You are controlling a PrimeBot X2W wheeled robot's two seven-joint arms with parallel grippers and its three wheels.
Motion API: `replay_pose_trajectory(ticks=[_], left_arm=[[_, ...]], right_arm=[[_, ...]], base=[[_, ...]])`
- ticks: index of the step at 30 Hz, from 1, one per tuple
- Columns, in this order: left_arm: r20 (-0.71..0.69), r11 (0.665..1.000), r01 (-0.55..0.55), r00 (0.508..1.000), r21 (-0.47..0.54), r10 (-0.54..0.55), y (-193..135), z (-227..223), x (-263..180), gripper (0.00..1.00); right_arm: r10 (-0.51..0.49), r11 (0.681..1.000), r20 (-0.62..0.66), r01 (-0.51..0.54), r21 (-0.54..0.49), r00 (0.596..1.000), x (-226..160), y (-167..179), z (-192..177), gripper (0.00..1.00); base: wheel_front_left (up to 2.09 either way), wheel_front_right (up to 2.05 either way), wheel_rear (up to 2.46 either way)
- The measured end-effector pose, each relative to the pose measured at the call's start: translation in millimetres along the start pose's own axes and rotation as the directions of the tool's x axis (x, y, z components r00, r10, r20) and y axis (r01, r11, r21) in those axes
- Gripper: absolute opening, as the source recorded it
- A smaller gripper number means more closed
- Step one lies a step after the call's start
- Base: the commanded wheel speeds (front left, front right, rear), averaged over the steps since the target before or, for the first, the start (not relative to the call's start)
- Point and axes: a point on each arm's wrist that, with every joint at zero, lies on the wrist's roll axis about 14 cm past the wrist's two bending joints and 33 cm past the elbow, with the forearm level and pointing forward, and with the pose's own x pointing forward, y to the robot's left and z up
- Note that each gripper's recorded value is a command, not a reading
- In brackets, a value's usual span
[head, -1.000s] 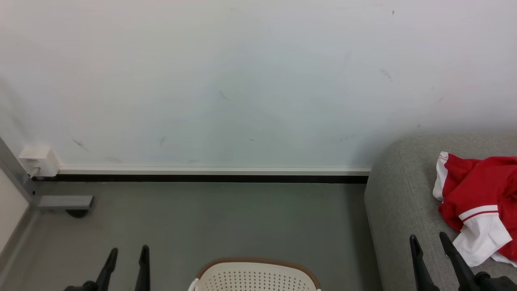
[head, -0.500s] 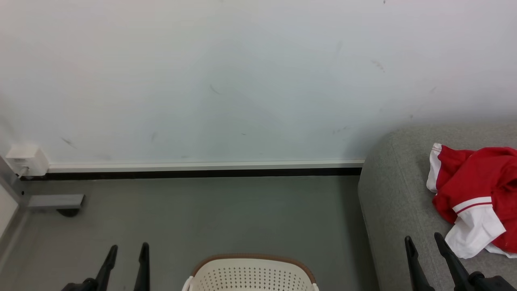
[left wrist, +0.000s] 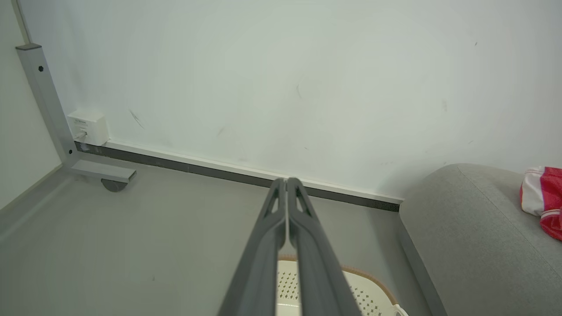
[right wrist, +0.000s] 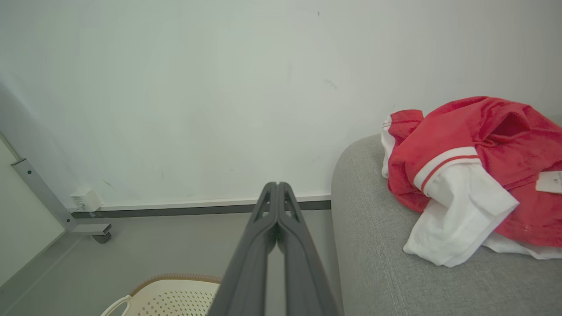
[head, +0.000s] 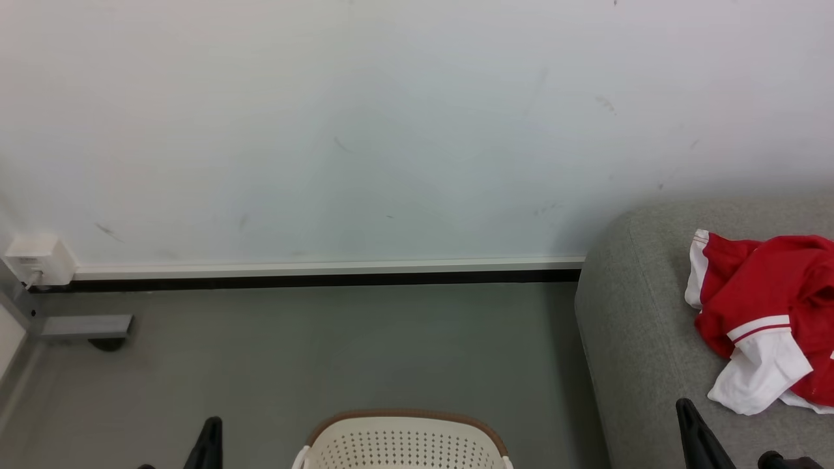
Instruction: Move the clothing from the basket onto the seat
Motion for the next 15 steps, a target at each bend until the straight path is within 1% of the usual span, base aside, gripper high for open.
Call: replay_pose_trajectory(ticks=[6, 15], left_arm=[[-0.008, 0.994, -0.023, 1.000, -0.109, 0.023, 3, 0, 2, 0.00], [-0.014, 0.963, -0.046, 0.999, -0.265, 0.044, 4, 2, 7, 0.00]], right_arm=[[-0.039, 0.993, -0.007, 0.039, 0.109, 0.999, 1, -8, 0, 0.00], [-0.077, 0.965, -0.008, 0.077, 0.251, 0.997, 5, -14, 3, 0.00]], base=[[0.00, 0.00, 0.00], [0.00, 0.00, 0.00]])
